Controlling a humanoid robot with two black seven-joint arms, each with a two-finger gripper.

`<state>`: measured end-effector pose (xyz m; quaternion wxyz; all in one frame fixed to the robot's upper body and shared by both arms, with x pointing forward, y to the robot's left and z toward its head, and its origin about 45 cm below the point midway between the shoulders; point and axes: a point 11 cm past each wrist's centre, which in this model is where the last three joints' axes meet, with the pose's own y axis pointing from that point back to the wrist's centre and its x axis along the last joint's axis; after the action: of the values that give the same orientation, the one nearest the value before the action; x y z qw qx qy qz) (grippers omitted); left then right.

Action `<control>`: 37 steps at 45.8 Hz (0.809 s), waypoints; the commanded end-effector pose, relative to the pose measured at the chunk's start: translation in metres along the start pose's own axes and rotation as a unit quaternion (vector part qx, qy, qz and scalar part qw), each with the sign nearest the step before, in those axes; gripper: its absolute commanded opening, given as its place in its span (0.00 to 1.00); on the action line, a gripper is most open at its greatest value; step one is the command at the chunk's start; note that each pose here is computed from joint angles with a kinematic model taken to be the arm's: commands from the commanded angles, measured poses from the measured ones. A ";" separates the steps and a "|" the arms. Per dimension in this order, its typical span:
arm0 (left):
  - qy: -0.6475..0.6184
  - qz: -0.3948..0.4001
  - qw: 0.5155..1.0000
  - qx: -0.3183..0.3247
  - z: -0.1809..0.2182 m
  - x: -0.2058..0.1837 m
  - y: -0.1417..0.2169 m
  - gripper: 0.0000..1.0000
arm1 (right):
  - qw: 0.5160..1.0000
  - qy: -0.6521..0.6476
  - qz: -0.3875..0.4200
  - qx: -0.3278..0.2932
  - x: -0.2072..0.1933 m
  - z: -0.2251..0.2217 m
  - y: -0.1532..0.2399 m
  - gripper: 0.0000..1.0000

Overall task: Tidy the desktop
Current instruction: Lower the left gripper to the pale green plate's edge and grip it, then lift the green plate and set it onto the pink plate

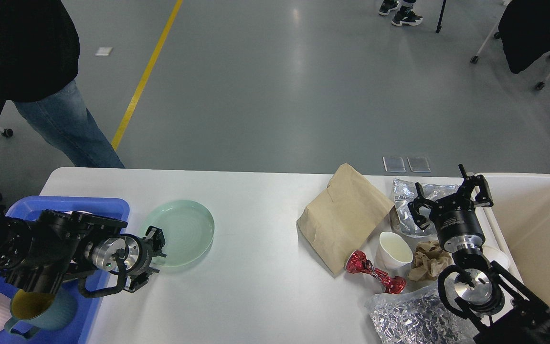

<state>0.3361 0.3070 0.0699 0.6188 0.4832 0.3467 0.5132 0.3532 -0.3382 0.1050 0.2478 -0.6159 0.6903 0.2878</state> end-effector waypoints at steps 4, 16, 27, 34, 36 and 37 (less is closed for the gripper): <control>0.004 -0.012 1.000 -0.001 0.000 -0.002 -0.001 0.19 | 1.000 0.000 0.000 0.000 0.000 0.000 0.000 1.00; 0.003 -0.028 1.000 0.000 0.000 -0.005 0.000 0.03 | 1.000 0.000 0.000 0.000 0.000 0.000 0.000 1.00; 0.004 -0.030 1.000 0.000 0.000 -0.005 0.000 0.00 | 1.000 0.000 0.000 0.000 0.000 0.000 0.000 1.00; 0.001 -0.047 0.999 -0.001 0.005 -0.012 0.004 0.00 | 1.000 0.000 0.000 0.000 0.000 0.000 0.000 1.00; -0.004 -0.050 0.999 -0.001 0.010 -0.014 0.008 0.00 | 1.000 0.000 -0.001 0.000 0.000 0.000 0.000 1.00; -0.008 -0.051 0.999 -0.002 0.013 -0.015 0.012 0.00 | 1.000 0.000 0.000 0.000 0.000 0.000 0.000 1.00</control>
<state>0.3368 0.2965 0.0737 0.6397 0.4665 0.3671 0.4883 0.3534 -0.3381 0.1052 0.2479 -0.6160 0.6902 0.2876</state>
